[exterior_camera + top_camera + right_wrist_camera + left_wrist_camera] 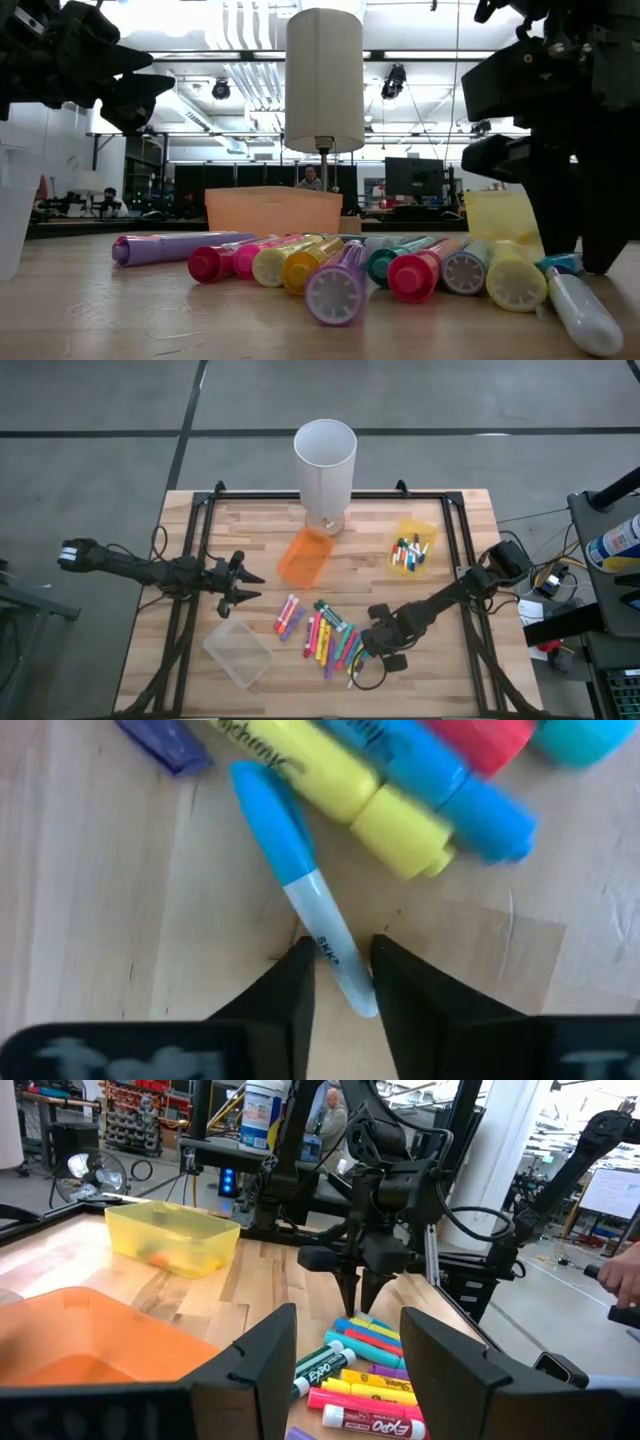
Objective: Pick & Place Markers
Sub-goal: Put the small light blue marker pen into the yellow bin
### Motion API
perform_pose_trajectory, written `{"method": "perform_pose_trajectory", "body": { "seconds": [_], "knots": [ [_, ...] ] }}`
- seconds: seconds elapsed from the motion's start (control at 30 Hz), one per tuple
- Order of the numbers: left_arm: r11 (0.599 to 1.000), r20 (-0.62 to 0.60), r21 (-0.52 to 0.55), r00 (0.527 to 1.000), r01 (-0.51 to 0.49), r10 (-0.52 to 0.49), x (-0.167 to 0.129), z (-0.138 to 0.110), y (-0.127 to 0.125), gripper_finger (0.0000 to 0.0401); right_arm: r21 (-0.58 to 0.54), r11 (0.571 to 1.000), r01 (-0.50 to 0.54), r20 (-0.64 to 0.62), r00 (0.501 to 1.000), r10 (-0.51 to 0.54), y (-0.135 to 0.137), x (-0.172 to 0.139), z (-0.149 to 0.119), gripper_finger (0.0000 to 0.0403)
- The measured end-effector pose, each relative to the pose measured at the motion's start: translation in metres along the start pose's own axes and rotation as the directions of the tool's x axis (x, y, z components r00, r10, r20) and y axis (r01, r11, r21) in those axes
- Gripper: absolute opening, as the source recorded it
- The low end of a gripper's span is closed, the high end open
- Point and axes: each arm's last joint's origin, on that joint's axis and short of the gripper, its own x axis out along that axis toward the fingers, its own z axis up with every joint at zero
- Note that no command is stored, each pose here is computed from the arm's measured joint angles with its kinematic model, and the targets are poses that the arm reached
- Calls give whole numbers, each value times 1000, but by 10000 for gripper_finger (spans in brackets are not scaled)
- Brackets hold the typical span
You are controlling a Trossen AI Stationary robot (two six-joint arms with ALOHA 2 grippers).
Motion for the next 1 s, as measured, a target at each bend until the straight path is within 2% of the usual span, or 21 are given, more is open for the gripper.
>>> {"method": "perform_pose_trajectory", "body": {
  "seconds": [0.27, 0.4, 0.57, 0.8, 0.9, 1.0],
  "knots": [
    [1000, 0, 0, 1000, 0, 0, 0, 0, 0, 174, 25, 1000, 3, -12, 1000, -2, 2, -6, 6, 21],
    [1000, 0, 0, 1000, 0, 0, 0, 0, 0, 174, 29, 999, 32, -48, 998, -31, 1, -14, 10, 24],
    [1000, 0, 0, 1000, 0, 0, 0, 0, 0, 174, 26, 987, 157, -116, 981, -153, -7, -31, 15, 26],
    [1000, 0, 0, 1000, 0, 0, 0, 0, 0, 174, 43, 943, 330, -157, 934, -320, -26, -69, 13, 26],
    [1000, 0, 0, 1000, 0, 0, 0, 0, 0, 174, 127, 913, 387, -149, 918, -369, -40, -88, 8, 26],
    [1000, 0, 0, 1000, 0, 0, 0, 0, 0, 174, 277, 854, 441, -145, 898, -416, -57, -105, -1, 26]
  ]
}}
